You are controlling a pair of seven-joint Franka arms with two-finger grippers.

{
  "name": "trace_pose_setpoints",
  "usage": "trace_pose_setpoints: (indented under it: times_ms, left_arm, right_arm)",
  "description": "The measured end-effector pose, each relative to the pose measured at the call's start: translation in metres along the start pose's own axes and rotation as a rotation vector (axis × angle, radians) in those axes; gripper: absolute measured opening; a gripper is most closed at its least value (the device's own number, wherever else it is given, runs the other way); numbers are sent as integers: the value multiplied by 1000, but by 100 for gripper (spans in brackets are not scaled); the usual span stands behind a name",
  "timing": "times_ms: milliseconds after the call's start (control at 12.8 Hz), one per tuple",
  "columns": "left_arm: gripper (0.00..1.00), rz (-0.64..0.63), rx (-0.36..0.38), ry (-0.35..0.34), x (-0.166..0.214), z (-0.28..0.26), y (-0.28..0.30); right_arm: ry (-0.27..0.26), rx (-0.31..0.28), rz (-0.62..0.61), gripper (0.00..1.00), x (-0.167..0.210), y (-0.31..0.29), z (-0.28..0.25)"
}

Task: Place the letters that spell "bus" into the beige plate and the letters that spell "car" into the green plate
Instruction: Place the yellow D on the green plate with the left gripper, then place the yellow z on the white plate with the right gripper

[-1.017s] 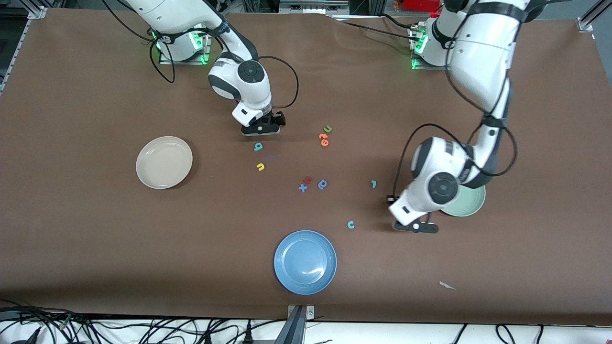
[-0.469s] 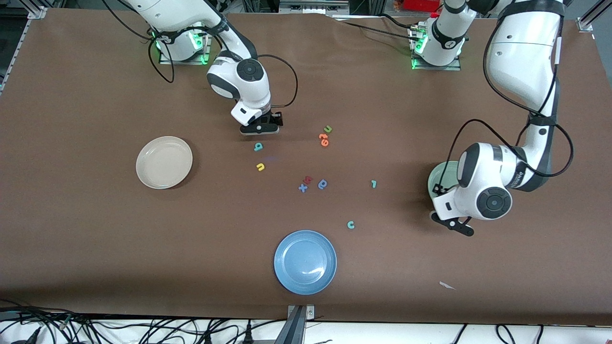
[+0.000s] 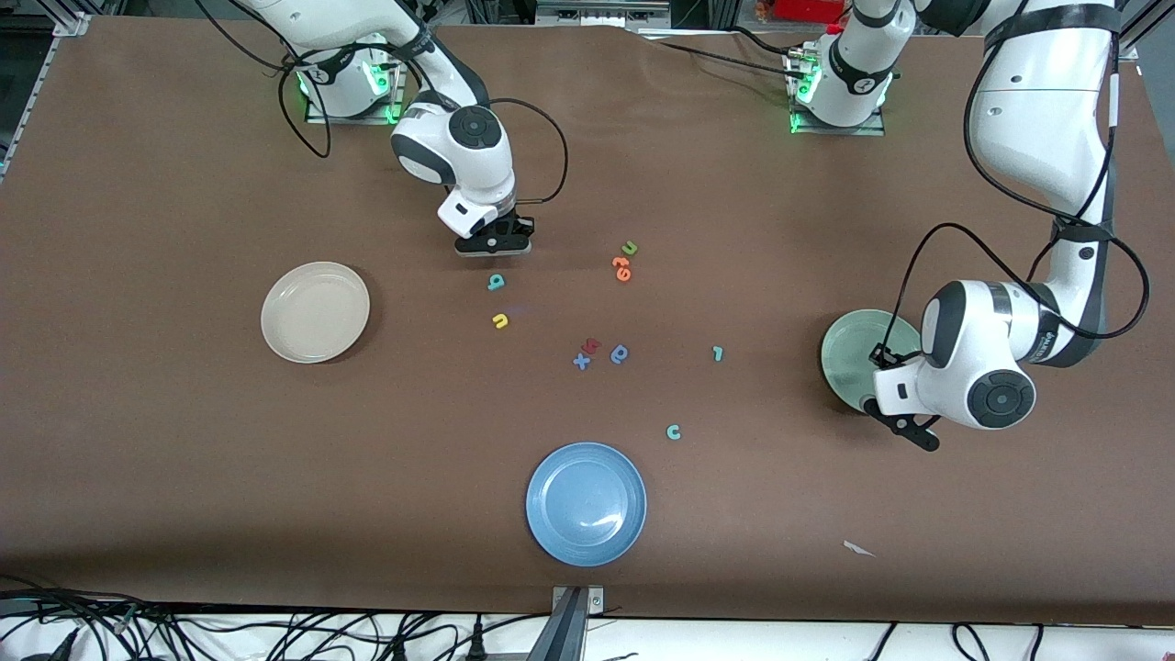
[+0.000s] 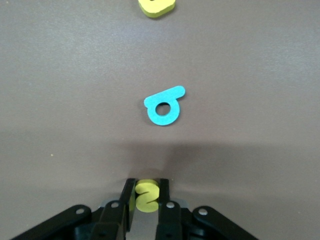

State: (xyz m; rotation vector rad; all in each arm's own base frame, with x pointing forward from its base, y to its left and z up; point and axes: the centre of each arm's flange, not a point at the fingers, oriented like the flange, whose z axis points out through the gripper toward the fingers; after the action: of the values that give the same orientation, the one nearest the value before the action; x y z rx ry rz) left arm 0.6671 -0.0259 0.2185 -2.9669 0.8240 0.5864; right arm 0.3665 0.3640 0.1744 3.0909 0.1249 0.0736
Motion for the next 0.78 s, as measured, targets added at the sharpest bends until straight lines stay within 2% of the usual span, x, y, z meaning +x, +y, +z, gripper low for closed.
trace_pose_setpoints:
  times_ms: [235,313,547,782]
  left_arm:
    - [96,-149,-128,74,12,-6,19]
    - [100,-198,-150,105,19,-10,29]
    - [100,-310,-132,156,53,-18,93]
    - [100,-359,-107,189,66,-27,159]
  right_arm:
    - [6,-3,8,22,5,5,-1]
    - [13,-7,12,22,9,9,-5]
    - [34,-85,-22,22,32,39,-33]
    - [-21,-129,-97,22,57,83,-76]
